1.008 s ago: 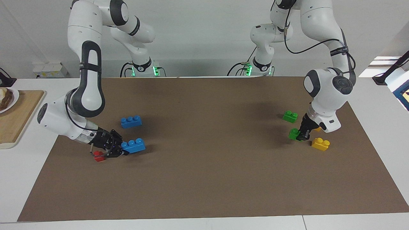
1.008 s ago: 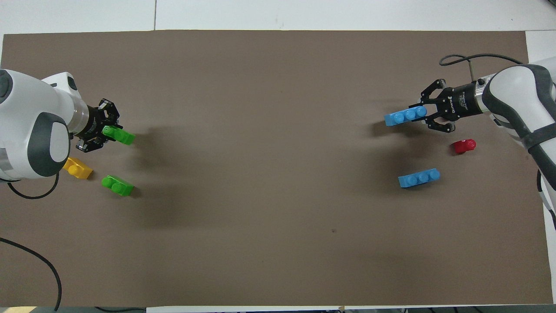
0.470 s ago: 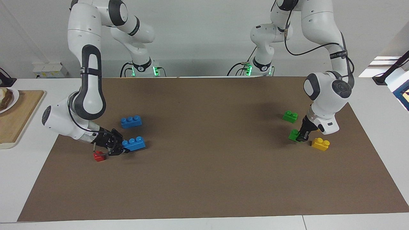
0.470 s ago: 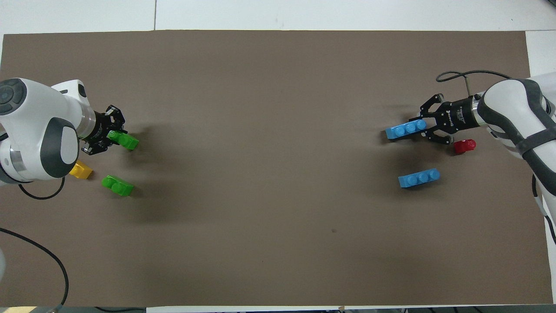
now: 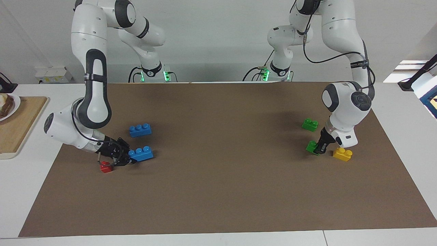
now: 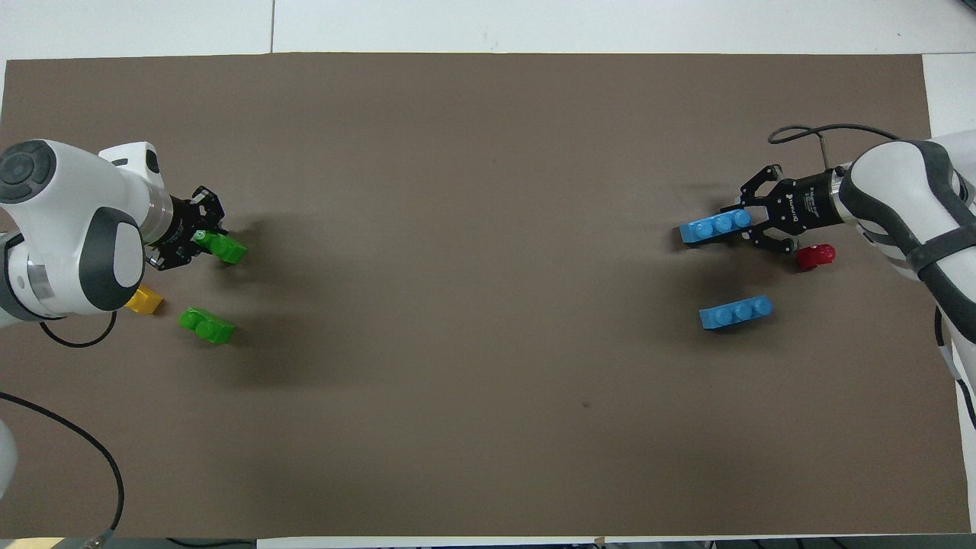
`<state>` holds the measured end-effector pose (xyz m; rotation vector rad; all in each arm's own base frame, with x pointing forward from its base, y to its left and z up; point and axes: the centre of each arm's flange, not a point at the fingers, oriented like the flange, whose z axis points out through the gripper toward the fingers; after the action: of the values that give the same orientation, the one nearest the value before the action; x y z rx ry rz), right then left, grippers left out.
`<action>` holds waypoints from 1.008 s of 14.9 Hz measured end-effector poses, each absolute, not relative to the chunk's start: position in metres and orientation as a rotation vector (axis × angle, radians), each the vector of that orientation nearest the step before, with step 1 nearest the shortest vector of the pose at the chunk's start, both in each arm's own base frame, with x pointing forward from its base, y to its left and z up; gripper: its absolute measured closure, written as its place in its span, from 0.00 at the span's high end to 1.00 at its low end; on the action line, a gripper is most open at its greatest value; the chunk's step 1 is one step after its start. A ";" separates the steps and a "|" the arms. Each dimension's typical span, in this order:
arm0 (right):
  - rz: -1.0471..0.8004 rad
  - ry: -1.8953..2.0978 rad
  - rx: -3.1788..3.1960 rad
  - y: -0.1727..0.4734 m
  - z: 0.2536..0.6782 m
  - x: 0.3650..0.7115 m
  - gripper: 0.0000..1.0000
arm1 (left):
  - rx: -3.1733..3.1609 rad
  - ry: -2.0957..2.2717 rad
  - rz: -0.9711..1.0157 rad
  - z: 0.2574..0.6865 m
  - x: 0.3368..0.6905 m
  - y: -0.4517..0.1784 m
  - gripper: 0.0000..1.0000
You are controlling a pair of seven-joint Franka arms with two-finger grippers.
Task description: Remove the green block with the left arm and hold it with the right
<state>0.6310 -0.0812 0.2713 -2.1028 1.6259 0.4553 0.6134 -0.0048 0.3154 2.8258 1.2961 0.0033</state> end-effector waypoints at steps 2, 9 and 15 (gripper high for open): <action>0.444 1.634 -2.102 -0.081 0.268 0.629 0.35 | 2.848 1.243 0.007 0.316 0.614 -0.005 0.35; 0.426 1.631 -2.108 -0.077 0.270 0.630 0.43 | 2.878 1.172 0.004 0.308 0.614 -0.005 0.94; 0.383 1.601 -2.112 -0.073 0.296 0.634 0.90 | 2.932 0.996 0.083 0.377 0.615 -0.003 1.00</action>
<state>0.6339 -0.0729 0.2960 -2.1118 1.6008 0.3831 0.6148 -0.0031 0.3771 2.9321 0.9957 0.0833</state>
